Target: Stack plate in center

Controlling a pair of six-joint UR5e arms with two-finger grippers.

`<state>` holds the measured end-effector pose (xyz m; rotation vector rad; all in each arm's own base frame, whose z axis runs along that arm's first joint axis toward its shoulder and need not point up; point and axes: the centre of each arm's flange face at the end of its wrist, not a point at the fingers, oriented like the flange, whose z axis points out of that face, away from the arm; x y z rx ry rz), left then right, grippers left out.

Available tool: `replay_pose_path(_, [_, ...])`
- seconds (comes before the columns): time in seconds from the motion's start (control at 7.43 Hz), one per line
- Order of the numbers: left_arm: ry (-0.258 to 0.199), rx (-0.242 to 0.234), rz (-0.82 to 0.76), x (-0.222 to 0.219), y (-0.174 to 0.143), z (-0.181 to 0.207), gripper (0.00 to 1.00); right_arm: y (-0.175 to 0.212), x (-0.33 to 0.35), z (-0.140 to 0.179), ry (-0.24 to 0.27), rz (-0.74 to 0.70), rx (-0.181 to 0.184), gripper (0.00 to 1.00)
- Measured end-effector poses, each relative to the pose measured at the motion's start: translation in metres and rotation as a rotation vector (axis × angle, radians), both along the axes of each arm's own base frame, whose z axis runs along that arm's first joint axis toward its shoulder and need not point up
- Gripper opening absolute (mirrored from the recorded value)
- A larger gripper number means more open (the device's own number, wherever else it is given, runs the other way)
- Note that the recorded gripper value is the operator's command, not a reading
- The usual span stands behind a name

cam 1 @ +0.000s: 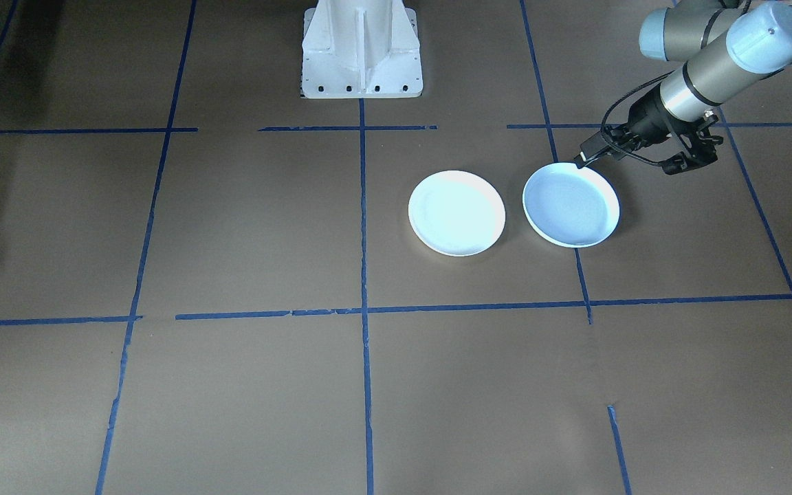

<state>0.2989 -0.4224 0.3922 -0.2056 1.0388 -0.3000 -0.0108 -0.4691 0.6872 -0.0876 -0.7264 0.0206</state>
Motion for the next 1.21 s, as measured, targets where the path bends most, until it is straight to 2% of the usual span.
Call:
replay_pose_path(0.27, [-0.022,-0.007,-0.028,0.054,0.003,-0.033,1.0,0.0,0.0,0.0,0.0,0.0,0.0,1.0])
replay_pose_path(0.54, [-0.042,-0.029,-0.045,0.104,0.006,-0.045,1.0,0.0,0.0,0.0,0.0,0.0,0.0,1.0])
replay_pose_path(0.67, [-0.055,-0.04,-0.05,0.124,0.001,-0.044,1.0,0.0,0.0,0.0,0.0,0.0,0.0,1.0])
replay_pose_path(1.21, [-0.098,-0.064,-0.019,0.168,0.0,-0.026,0.84,0.0,0.0,0.0,0.0,0.0,0.0,1.0])
